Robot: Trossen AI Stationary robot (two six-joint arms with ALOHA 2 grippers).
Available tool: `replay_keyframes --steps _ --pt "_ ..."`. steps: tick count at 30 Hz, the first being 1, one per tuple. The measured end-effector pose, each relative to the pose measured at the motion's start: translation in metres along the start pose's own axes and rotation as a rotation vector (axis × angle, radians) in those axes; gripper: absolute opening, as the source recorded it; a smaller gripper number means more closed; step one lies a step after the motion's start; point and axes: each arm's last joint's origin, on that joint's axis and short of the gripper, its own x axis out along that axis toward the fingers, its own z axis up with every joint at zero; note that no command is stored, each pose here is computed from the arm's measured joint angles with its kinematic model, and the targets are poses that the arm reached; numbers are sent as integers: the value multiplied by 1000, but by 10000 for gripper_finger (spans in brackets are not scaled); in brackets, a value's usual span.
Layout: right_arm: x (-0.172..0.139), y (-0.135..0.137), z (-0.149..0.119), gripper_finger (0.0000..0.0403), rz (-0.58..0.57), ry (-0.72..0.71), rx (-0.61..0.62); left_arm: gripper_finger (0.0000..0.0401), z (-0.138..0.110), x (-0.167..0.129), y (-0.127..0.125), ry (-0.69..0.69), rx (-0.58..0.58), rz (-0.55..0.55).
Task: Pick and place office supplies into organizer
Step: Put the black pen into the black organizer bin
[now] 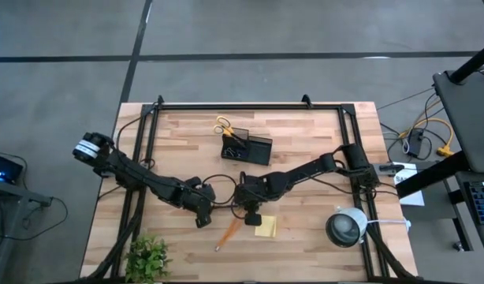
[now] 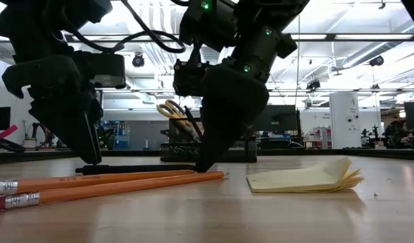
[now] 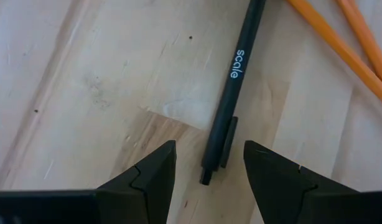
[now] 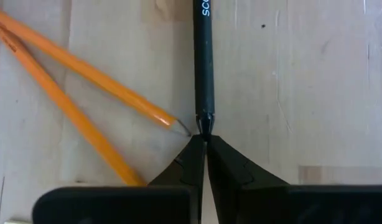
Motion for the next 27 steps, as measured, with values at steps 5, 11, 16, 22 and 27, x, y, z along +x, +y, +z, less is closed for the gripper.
replay_keyframes --steps 5,11,16,22,27 --pt "0 -2 1 8 -8 -5 -18 173 -1 1 1 10 3 8" --pt "6 -7 0 8 -5 -23 14 173 -3 2 1 15 5 13" --pt "3 -6 -1 8 -13 -16 33 173 -6 5 4 28 14 25" --pt "-6 -6 -2 9 -96 38 4 173 -11 7 8 27 13 31" --pt "-7 -7 -5 30 -108 68 -3 173 -13 6 10 22 12 31"
